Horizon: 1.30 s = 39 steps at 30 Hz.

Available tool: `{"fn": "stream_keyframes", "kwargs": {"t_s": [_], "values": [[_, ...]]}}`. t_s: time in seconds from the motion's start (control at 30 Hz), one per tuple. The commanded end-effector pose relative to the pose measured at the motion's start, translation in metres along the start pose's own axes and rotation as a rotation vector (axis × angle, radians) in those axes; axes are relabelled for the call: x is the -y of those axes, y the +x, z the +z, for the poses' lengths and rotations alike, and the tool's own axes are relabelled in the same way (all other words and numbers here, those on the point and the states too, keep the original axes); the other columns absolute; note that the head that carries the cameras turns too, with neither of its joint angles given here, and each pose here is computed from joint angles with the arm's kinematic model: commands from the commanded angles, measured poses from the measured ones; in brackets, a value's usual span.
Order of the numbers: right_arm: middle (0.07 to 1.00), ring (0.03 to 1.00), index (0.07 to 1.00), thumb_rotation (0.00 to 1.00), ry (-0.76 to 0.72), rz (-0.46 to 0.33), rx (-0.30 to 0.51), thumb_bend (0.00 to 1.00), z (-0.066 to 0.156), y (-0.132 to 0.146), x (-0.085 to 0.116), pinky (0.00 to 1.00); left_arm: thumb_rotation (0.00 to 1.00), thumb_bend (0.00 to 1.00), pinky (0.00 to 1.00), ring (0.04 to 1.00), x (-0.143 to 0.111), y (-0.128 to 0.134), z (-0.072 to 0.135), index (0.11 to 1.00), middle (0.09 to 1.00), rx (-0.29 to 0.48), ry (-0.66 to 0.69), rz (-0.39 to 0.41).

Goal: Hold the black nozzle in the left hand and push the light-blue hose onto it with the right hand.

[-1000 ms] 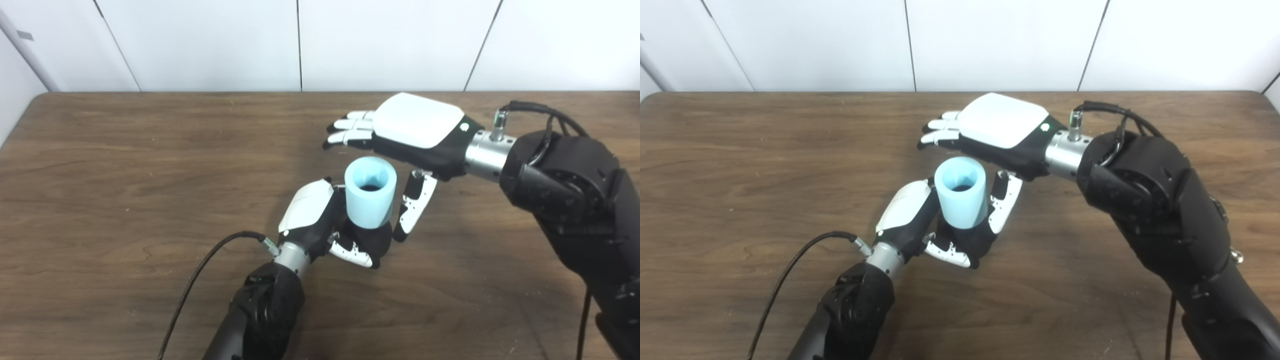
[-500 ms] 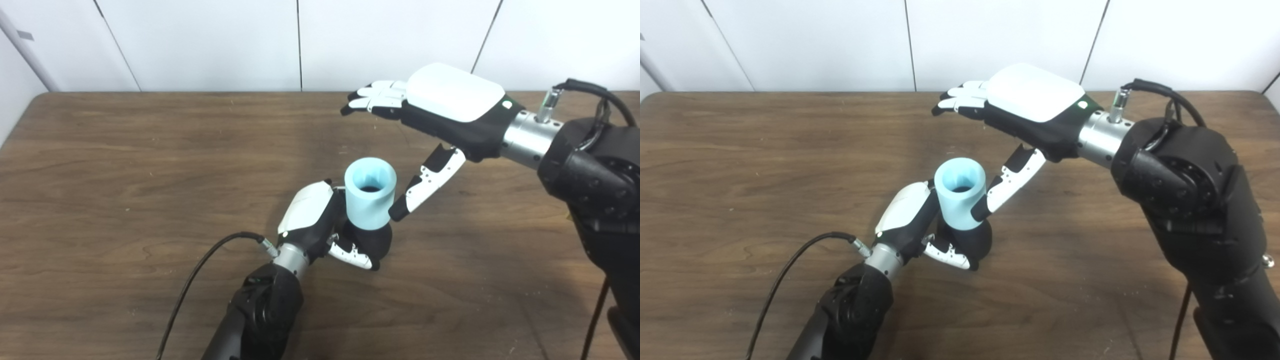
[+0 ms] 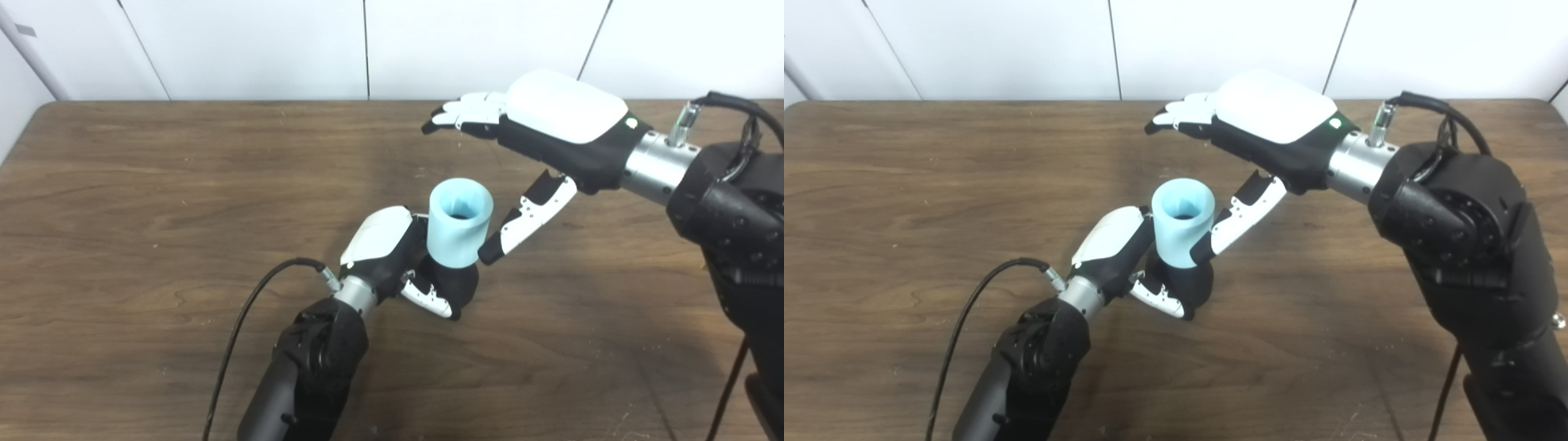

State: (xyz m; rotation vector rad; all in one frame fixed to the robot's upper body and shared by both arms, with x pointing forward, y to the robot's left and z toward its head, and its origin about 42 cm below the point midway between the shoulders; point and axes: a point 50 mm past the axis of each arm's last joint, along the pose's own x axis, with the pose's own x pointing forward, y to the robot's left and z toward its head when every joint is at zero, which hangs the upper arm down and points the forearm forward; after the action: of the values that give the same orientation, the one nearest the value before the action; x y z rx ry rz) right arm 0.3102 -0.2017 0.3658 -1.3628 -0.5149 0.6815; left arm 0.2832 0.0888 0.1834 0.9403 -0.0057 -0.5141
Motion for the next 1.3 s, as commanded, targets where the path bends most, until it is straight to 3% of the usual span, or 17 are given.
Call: {"fn": "stream_keyframes", "kwargs": {"t_s": [0.0,0.07,0.33,0.6,0.93,1.27], "values": [[0.912,0.922,0.884,0.71,-0.060,-0.137,0.022,0.83,0.007,-0.007,0.026,0.79,0.00,0.52,1.00,0.738,0.040,-0.005,-0.027,0.450,0.543,-0.146,-0.012,-0.295],[0.912,0.922,0.881,0.72,-0.062,-0.138,0.020,0.83,0.007,-0.008,0.026,0.79,0.00,0.52,1.00,0.752,0.038,-0.006,-0.026,0.478,0.503,-0.155,0.001,-0.307],[0.910,0.921,0.878,0.77,-0.059,-0.140,0.013,0.79,0.014,-0.018,0.026,0.79,0.00,0.52,1.00,0.755,0.037,-0.008,-0.024,0.482,0.496,-0.171,0.019,-0.306],[0.909,0.920,0.878,0.79,-0.053,-0.136,-0.003,0.76,0.014,-0.021,0.030,0.79,0.00,0.52,1.00,0.692,0.042,-0.013,-0.028,0.454,0.533,-0.154,0.002,-0.243],[0.910,0.921,0.879,0.79,-0.052,-0.133,-0.006,0.75,0.014,-0.020,0.030,0.79,0.00,0.51,1.00,0.709,0.049,-0.014,-0.034,0.446,0.550,-0.102,-0.012,-0.144],[0.902,0.917,0.875,0.78,-0.040,-0.132,-0.001,0.75,0.015,-0.025,0.024,0.79,0.00,0.51,1.00,0.717,0.051,-0.014,-0.036,0.447,0.550,-0.106,-0.015,-0.156]]}}
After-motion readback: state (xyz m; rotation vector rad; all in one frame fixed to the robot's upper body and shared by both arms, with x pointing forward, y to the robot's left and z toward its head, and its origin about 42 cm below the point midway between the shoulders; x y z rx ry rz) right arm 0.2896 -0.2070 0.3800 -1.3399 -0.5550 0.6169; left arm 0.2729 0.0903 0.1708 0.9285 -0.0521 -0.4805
